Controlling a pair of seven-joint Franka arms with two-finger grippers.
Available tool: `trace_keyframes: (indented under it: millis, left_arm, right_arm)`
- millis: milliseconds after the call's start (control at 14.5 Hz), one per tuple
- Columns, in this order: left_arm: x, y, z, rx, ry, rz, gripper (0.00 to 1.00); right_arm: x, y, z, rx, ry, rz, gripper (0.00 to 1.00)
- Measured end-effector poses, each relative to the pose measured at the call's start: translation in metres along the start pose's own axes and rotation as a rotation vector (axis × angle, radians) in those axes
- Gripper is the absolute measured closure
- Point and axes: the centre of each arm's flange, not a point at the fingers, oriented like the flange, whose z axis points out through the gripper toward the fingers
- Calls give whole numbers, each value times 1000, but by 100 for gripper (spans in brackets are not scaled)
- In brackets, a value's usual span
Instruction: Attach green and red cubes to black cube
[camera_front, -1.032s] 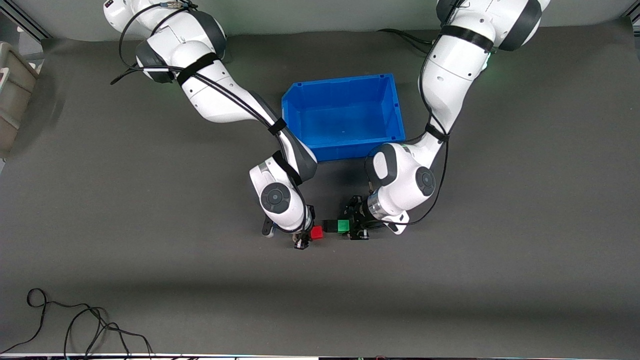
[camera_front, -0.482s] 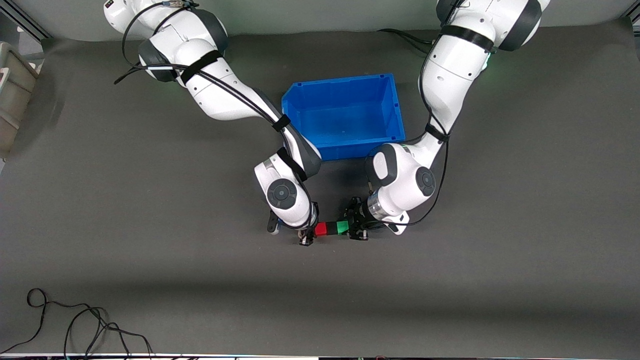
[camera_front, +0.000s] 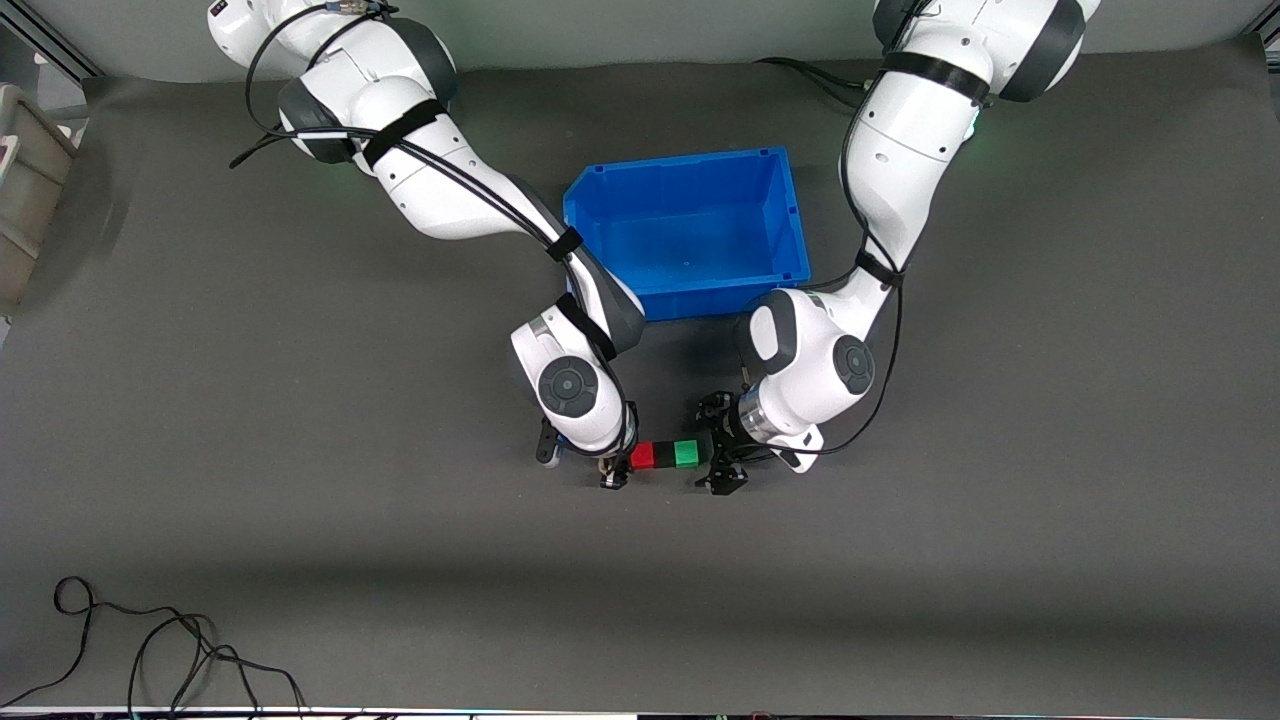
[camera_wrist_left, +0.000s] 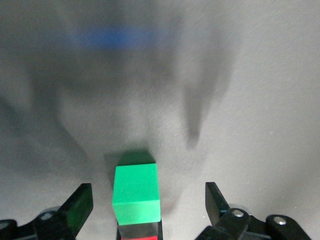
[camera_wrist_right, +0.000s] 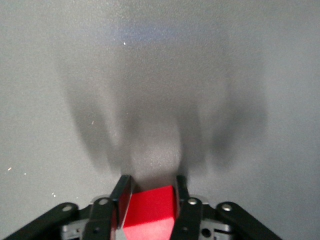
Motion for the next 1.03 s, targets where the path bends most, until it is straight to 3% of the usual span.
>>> trace_keyframes:
  millis: [206, 344, 619, 826, 1032]
  left_arm:
    - [23, 19, -17, 58, 54, 46, 0]
    - [44, 41, -51, 105, 65, 93, 0]
    - [108, 84, -166, 222, 25, 257, 0]
    - [172, 97, -267, 332, 81, 429, 0]
    - [205, 95, -350, 393, 100, 628, 0]
  right_arm:
    - [4, -10, -9, 20, -3, 8, 23]
    - [10, -31, -42, 48, -24, 12, 2]
    - [44, -68, -166, 11, -5, -92, 0]
    - [92, -81, -273, -33, 10, -247, 0]
    - [155, -87, -360, -74, 6, -403, 0]
